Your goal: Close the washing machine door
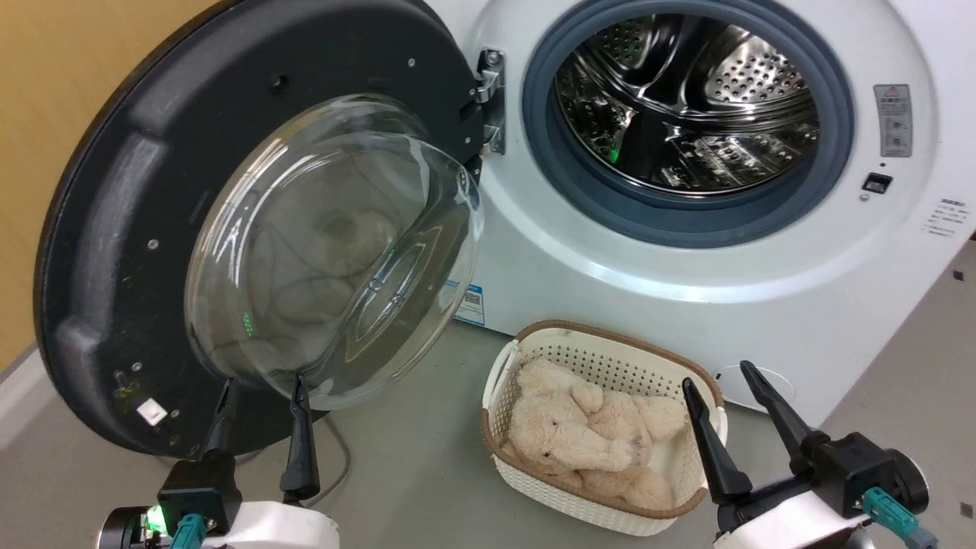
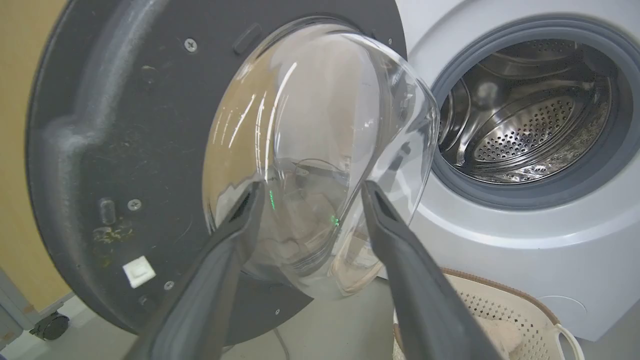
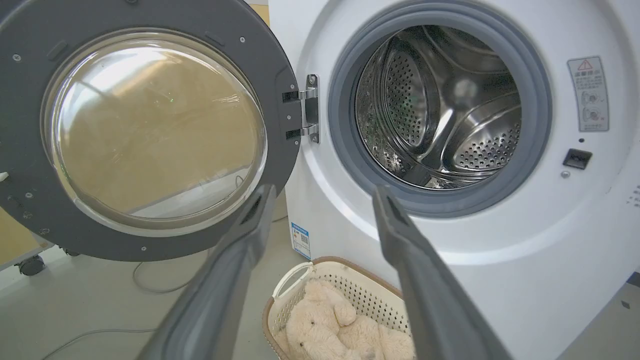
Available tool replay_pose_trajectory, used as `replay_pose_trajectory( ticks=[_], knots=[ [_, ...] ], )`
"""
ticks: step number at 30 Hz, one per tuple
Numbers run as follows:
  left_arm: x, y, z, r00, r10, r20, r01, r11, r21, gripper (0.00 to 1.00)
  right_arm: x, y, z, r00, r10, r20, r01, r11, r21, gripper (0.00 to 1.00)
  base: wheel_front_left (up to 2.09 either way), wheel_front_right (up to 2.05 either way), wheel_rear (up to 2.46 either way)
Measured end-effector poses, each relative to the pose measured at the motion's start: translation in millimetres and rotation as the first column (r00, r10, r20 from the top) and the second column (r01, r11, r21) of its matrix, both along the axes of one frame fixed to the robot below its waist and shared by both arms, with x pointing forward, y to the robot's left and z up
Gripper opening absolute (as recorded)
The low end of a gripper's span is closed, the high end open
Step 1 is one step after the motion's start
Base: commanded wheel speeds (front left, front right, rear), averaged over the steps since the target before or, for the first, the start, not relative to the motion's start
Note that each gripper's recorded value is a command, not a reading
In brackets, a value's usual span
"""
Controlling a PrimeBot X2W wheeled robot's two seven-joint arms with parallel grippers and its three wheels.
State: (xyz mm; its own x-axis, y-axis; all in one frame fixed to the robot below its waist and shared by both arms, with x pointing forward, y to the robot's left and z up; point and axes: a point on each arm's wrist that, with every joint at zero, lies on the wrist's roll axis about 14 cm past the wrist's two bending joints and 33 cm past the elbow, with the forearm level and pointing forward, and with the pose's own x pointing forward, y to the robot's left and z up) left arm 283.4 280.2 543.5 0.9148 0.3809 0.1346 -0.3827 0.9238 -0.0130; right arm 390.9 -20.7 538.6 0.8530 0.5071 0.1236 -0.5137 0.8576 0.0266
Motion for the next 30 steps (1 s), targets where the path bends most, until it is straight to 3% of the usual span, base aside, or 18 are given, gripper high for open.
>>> replay_pose_trajectory(
  ticks=[30],
  knots=[
    [-51.2, 35.6, 9.2, 0.978, 0.197, 0.062, -0.197, 0.980, -0.001, 1.00, -4.3, 72.6, 2.5, 0.978, 0.208, 0.025, -0.209, 0.976, 0.055, 1.00, 0.00, 0.00, 0.00]
  ],
)
